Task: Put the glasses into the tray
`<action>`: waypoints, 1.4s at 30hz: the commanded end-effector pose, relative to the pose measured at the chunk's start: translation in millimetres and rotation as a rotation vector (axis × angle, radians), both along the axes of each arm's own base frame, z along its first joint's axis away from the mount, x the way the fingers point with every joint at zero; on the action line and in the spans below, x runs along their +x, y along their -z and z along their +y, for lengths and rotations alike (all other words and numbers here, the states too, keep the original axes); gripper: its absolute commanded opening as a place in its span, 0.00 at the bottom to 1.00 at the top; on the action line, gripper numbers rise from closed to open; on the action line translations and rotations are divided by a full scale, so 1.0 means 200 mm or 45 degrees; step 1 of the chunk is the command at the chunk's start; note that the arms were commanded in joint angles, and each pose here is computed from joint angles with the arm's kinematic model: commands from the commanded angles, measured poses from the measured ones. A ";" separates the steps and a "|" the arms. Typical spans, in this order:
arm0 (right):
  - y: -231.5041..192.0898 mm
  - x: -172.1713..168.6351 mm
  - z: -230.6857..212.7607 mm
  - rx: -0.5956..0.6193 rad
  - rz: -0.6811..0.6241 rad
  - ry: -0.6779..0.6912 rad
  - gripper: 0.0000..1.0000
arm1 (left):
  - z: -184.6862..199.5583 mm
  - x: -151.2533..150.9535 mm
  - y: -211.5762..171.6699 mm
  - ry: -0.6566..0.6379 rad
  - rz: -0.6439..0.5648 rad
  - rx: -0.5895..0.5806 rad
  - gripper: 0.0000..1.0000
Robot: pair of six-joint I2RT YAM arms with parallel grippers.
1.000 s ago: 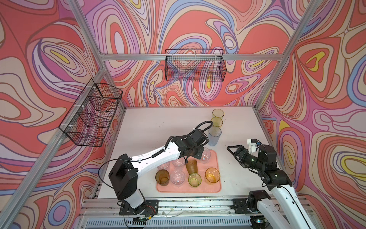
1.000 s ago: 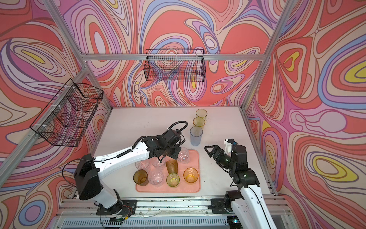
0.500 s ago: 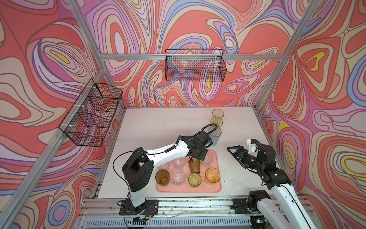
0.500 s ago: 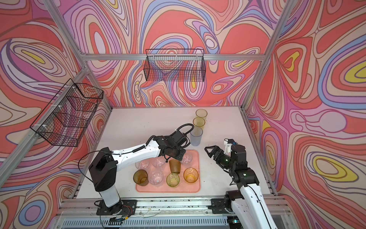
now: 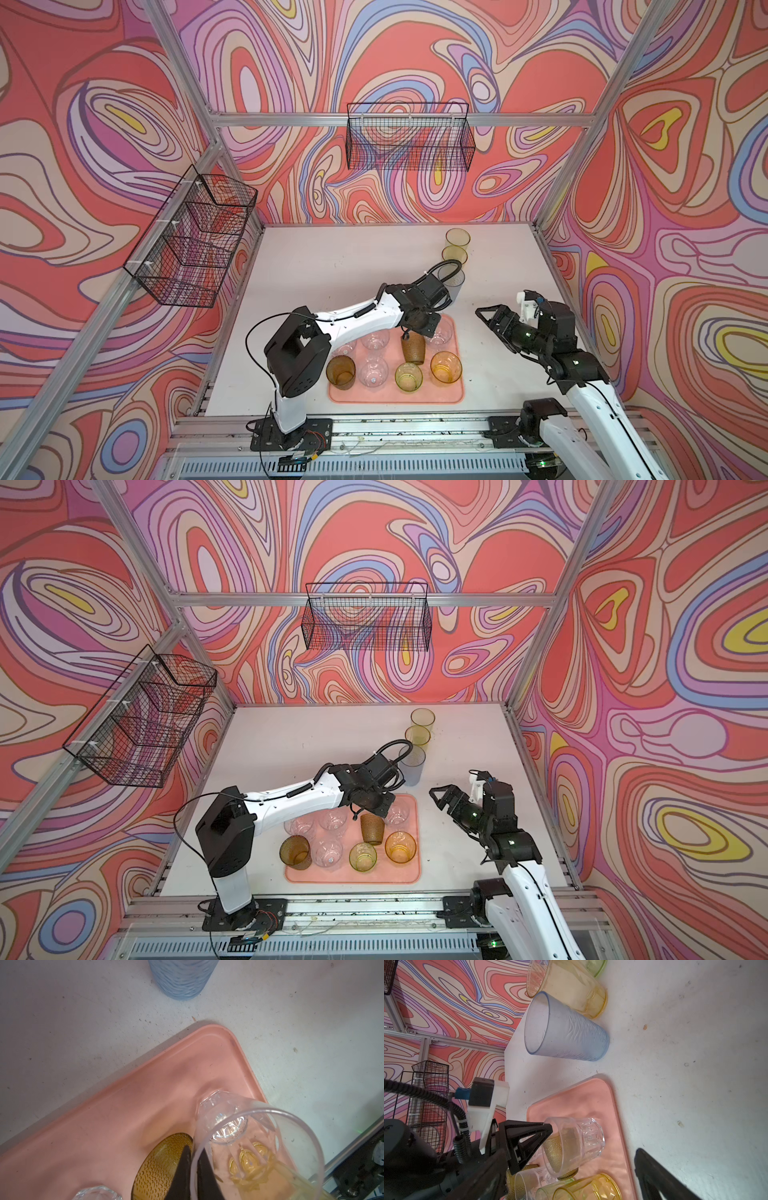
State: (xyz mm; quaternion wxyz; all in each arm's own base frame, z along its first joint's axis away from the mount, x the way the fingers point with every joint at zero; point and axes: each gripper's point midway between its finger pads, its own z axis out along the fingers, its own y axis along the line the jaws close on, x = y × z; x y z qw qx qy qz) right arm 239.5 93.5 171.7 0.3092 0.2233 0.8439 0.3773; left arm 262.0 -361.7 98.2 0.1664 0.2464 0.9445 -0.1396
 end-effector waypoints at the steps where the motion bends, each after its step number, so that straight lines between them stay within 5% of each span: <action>1: 0.01 0.00 -0.01 -0.027 -0.009 0.004 0.98 | -0.05 0.01 -0.06 0.030 -0.026 -0.030 0.22; 6: 0.03 -0.01 -0.02 -0.044 0.008 0.010 0.98 | -0.03 0.04 -0.14 0.009 -0.078 -0.036 0.51; 17: 0.02 -0.04 -0.05 -0.097 0.016 0.015 0.98 | 0.22 0.00 -0.34 -0.078 -0.177 0.068 0.58; 32: 0.02 -0.03 -0.07 -0.138 0.038 0.020 0.98 | 0.47 -0.21 -0.34 -0.158 -0.100 0.050 0.33; 42: 0.01 -0.02 -0.07 -0.149 0.038 0.029 0.98 | 0.58 -0.32 -0.32 -0.224 -0.043 0.010 0.31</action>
